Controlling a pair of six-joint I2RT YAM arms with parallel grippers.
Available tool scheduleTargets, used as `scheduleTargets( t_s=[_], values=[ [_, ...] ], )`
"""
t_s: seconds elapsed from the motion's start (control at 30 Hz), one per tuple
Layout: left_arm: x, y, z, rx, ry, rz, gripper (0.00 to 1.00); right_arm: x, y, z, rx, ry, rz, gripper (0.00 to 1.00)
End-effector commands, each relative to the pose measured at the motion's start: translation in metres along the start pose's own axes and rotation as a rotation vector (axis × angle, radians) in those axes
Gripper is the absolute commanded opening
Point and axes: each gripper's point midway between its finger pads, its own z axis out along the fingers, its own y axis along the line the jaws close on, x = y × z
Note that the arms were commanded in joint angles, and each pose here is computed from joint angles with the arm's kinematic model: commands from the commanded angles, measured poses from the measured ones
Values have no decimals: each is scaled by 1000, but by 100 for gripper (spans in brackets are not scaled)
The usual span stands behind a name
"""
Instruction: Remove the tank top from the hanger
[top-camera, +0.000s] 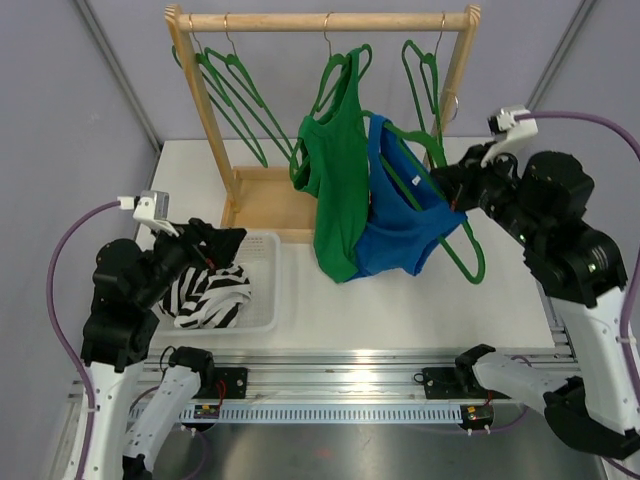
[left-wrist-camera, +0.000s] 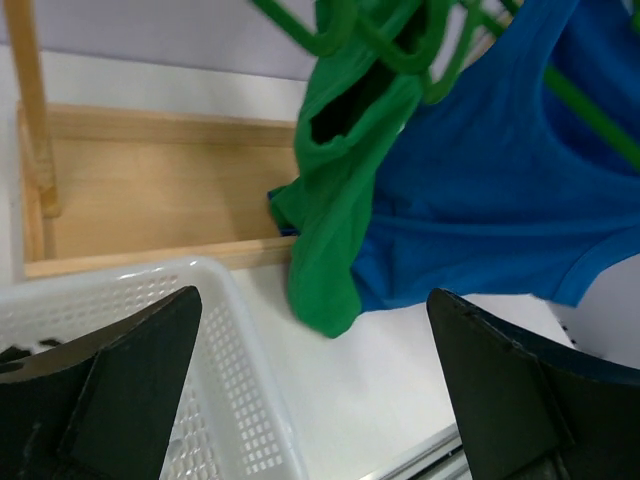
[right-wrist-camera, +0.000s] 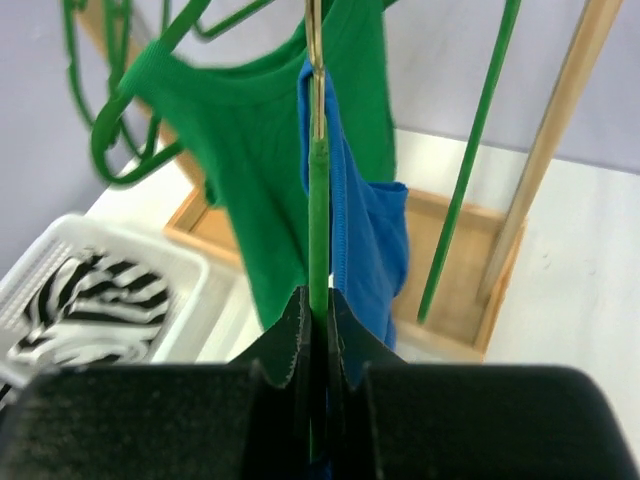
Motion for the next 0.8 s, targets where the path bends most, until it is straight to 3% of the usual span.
scheduleTargets(
  t_s=[0.0,0.13,0.27,0.57,0.77],
  values=[
    [-39,-43,3,154,-79,26,99,17,22,-30,-136,-21,53,0],
    [-34,-78,16,244,-25,76,99,50,41,-79,-281,5,67,0],
    [-30,-106,34,214,-21,127,99,78,40,-107,-294,18,123,0],
    [31,-211,80,329,51,267,99,122,47,-148,-352,110,216,0],
    [64,-230,108,342,106,291,83,137,42,-166,-331,129,234,0]
  ],
)
